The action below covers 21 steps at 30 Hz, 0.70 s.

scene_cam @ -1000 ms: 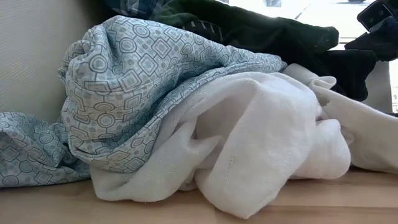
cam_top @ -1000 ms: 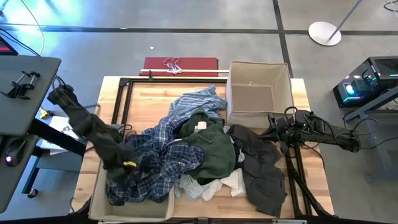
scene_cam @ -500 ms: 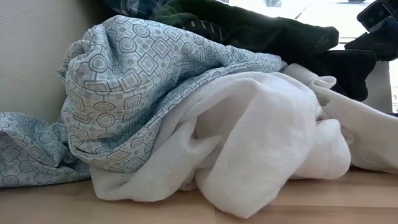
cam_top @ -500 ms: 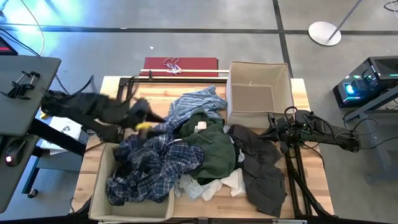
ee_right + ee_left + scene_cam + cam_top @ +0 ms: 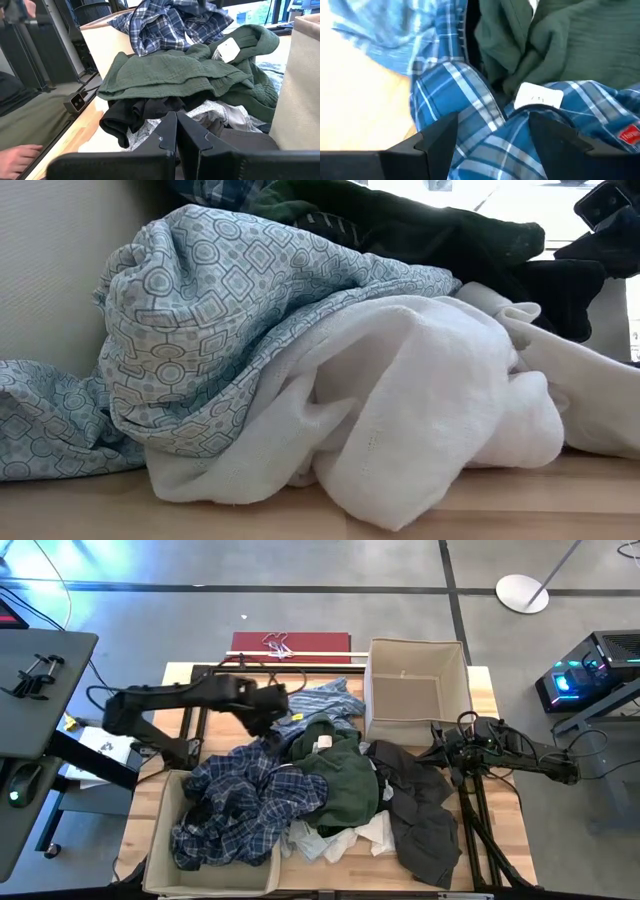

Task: Sort clothes
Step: Put the blue checkered shirt into the bottom laundry organizer

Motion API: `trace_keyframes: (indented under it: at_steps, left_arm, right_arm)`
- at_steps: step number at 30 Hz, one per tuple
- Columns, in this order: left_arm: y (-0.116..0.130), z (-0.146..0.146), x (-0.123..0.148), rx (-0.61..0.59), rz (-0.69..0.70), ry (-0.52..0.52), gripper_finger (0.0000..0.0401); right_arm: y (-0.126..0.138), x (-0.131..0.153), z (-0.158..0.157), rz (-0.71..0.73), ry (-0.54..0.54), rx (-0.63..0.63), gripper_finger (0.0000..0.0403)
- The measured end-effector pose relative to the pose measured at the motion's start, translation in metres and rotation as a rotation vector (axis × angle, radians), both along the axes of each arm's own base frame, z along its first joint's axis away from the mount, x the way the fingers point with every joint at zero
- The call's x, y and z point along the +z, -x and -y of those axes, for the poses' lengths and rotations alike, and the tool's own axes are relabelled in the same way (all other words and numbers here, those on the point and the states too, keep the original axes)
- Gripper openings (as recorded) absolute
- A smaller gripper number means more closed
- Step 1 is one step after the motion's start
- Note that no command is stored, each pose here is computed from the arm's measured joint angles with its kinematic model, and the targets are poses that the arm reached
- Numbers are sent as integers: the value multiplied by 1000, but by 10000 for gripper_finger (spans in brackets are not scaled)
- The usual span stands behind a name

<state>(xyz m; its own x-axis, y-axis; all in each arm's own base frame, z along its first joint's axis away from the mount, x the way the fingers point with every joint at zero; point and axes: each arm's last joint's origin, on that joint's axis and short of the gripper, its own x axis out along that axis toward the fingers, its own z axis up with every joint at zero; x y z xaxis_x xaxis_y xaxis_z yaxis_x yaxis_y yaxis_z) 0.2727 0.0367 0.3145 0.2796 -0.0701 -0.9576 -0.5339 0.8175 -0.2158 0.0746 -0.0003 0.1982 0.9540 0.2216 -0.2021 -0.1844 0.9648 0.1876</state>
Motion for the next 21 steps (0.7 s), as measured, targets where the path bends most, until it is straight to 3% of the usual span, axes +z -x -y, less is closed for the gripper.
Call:
trace_keyframes:
  at_steps: [6,9,12,14,21]
  left_arm:
    - [-32,2,-17,-125,113,253,197]
    - [-37,7,-17,-150,148,286,136]
    - [-34,13,-13,-171,155,276,43]
    - [-29,19,3,-192,204,250,14]
    - [13,60,86,-317,496,203,3]
  right_arm:
    - [0,0,0,0,0,0,0]
    - [0,0,0,0,0,0,0]
    - [0,0,0,0,0,0,0]
    - [0,0,0,0,0,0,0]
    - [0,0,0,0,0,0,0]
